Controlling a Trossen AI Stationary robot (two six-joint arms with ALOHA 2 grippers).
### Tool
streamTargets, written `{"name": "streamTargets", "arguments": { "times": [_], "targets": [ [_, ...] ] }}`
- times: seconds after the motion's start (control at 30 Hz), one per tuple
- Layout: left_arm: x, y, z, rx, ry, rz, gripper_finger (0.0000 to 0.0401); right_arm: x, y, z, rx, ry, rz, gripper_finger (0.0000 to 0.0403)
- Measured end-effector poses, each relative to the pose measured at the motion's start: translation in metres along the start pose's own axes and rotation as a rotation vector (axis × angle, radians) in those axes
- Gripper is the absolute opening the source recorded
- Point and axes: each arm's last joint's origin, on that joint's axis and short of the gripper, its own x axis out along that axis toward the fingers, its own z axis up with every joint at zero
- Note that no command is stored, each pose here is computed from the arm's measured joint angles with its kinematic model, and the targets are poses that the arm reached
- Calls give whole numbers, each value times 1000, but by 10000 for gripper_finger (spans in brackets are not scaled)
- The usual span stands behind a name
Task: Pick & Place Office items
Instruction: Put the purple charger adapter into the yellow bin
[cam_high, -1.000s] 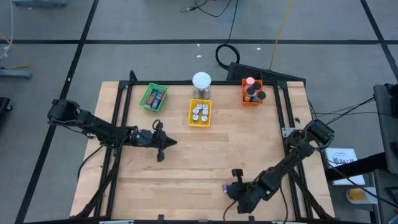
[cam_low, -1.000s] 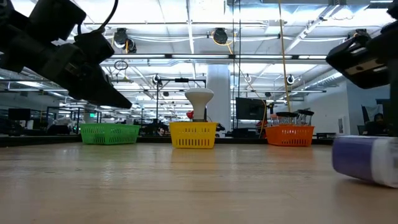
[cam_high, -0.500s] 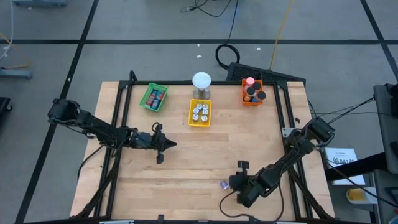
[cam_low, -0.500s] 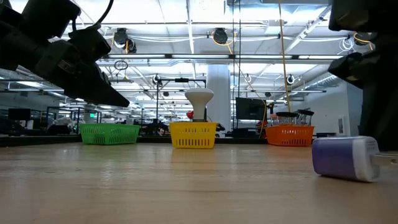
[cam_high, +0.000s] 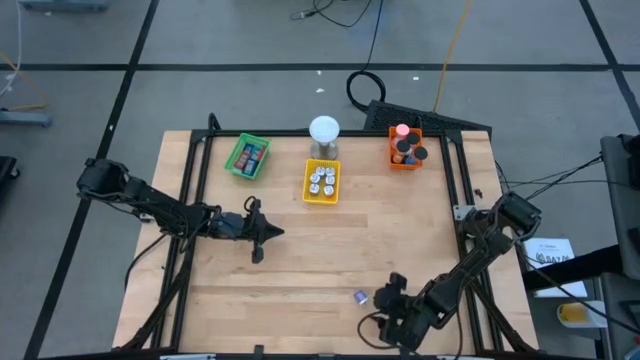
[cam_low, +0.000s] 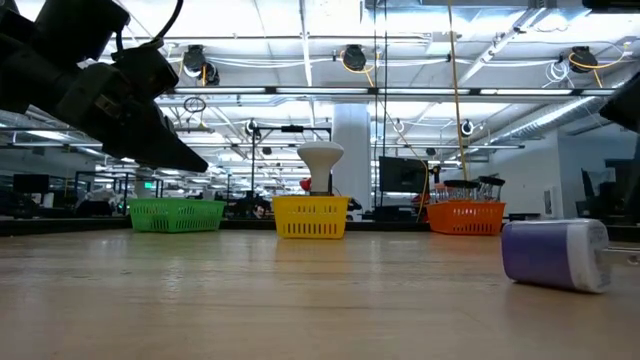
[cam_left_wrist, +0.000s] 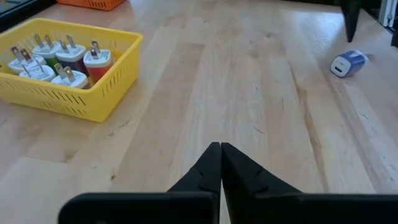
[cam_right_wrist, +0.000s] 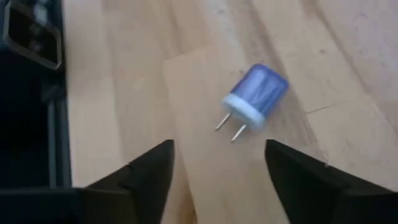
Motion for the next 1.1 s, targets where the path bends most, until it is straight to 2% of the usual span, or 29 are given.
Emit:
{"name": "streamTargets", "arguments": {
  "times": [0.17, 0.33, 0.67, 0.9, 1.1],
  "targets": [
    [0, 0, 0, -5, 1, 0, 6, 4, 2, 0, 40, -66, -13, 301],
    [0, 0, 0, -5, 0, 1, 6, 23, 4, -6, 66, -90, -22, 312],
    [0, 0, 0, -8, -3, 19, 6, 34, 2, -7, 98, -219, -92, 280],
    [0, 1, 0, -9, -4, 26, 6, 41, -4, -6, 99, -217, -129, 265],
    [0, 1, 0, -8, -4, 26, 6, 53, -12, -10, 76, -154, -176, 250]
  ]
}}
